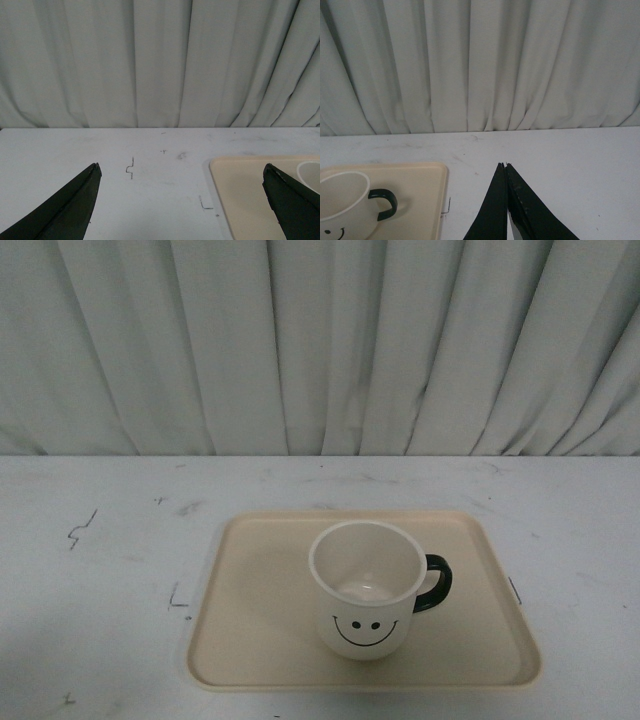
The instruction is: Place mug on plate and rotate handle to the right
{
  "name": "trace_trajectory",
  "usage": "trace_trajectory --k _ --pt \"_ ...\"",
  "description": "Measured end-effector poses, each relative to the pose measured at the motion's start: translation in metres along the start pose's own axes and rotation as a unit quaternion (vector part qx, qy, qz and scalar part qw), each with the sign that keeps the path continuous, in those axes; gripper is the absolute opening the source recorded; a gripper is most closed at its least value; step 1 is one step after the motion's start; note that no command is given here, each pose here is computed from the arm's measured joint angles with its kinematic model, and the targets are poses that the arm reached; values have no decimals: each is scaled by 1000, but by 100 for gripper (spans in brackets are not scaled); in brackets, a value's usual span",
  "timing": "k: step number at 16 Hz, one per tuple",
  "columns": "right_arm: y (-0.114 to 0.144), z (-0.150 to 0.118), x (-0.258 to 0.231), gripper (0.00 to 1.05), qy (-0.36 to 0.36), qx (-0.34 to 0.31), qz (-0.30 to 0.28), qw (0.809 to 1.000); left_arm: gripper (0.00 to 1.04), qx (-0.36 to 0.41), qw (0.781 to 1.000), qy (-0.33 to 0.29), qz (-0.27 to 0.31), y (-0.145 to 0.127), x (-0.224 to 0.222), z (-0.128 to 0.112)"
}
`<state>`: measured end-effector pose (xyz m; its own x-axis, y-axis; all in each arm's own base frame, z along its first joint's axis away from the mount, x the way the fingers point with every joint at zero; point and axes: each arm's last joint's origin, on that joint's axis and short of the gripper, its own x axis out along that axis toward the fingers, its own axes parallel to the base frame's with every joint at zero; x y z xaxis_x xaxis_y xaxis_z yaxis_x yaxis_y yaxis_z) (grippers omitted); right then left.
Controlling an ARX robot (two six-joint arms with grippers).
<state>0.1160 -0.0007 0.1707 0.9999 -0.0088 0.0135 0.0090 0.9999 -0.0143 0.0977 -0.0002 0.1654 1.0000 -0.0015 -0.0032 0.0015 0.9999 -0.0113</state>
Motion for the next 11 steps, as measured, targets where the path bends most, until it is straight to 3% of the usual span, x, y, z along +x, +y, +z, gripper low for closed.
trace_trajectory --k 5,6,11 --pt "0 -4 -19 2 9 0 2 1000 98 0 1000 0 0 0 0 0" --pt "0 -4 -19 10 5 0 2 1000 98 0 1000 0 0 0 0 0" --pt "0 -4 -19 74 5 0 2 1000 98 0 1000 0 0 0 0 0"
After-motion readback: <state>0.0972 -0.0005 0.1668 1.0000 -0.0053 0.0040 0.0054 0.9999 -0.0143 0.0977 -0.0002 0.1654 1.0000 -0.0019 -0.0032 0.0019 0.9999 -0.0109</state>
